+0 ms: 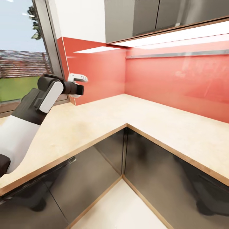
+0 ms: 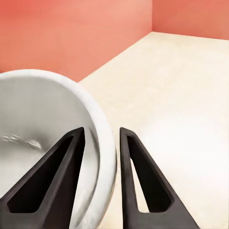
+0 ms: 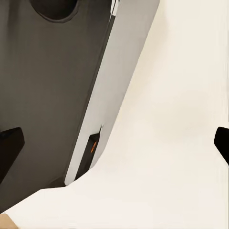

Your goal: Set up a coffee station on the kitchen countertop: keep the coffee maker on the countertop, move the bottle of coffee from the kitchen shelf to the counter next to the coffee maker, place a paper coffee filter on top of the coffee maker, put the saucer next to the coffee maker with the coffee cup on the saucer, and place the electric kettle next to the coffee maker.

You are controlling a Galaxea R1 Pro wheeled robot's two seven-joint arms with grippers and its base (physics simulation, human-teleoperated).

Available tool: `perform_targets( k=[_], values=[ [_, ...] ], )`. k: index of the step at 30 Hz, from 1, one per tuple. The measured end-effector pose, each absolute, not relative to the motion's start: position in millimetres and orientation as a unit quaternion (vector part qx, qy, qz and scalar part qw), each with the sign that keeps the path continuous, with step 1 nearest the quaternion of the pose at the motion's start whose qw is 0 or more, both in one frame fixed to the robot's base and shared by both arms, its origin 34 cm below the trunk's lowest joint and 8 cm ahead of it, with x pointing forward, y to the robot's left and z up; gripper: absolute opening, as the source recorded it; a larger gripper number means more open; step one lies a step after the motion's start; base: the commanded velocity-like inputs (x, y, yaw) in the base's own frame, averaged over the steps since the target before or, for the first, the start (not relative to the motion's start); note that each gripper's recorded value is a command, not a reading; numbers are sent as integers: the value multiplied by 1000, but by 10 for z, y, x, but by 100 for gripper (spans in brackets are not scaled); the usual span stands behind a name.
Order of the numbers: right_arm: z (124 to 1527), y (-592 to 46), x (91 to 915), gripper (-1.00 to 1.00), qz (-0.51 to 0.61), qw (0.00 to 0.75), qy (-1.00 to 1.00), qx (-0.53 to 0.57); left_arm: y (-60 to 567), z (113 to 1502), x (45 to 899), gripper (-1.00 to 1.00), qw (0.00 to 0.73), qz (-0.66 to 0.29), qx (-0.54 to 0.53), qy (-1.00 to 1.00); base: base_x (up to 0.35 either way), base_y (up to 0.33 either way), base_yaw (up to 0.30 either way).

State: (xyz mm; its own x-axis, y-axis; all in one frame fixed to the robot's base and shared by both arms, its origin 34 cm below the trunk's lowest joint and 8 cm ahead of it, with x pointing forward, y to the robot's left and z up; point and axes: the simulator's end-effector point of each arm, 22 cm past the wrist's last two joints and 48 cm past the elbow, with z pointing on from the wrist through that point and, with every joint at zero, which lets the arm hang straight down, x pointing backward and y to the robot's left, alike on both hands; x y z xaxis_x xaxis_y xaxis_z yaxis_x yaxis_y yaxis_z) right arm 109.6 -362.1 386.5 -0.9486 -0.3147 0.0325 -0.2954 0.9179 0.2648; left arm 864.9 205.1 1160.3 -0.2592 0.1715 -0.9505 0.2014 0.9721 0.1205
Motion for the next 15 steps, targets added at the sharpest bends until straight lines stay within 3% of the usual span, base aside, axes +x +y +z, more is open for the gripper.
perform_targets(
  k=[9, 15],
  values=[
    [3865, -3621, 1096, 100, -129, 37, -979, 156, 1986, 11713, 8595, -100, 609, -16, 125, 783, -214, -181, 98],
    [3864, -3623, 1099, 100, -129, 37, -979, 155, 1981, 11728, 8587, -100, 610, -16, 125, 782, -68, -61, 115]
  ],
)
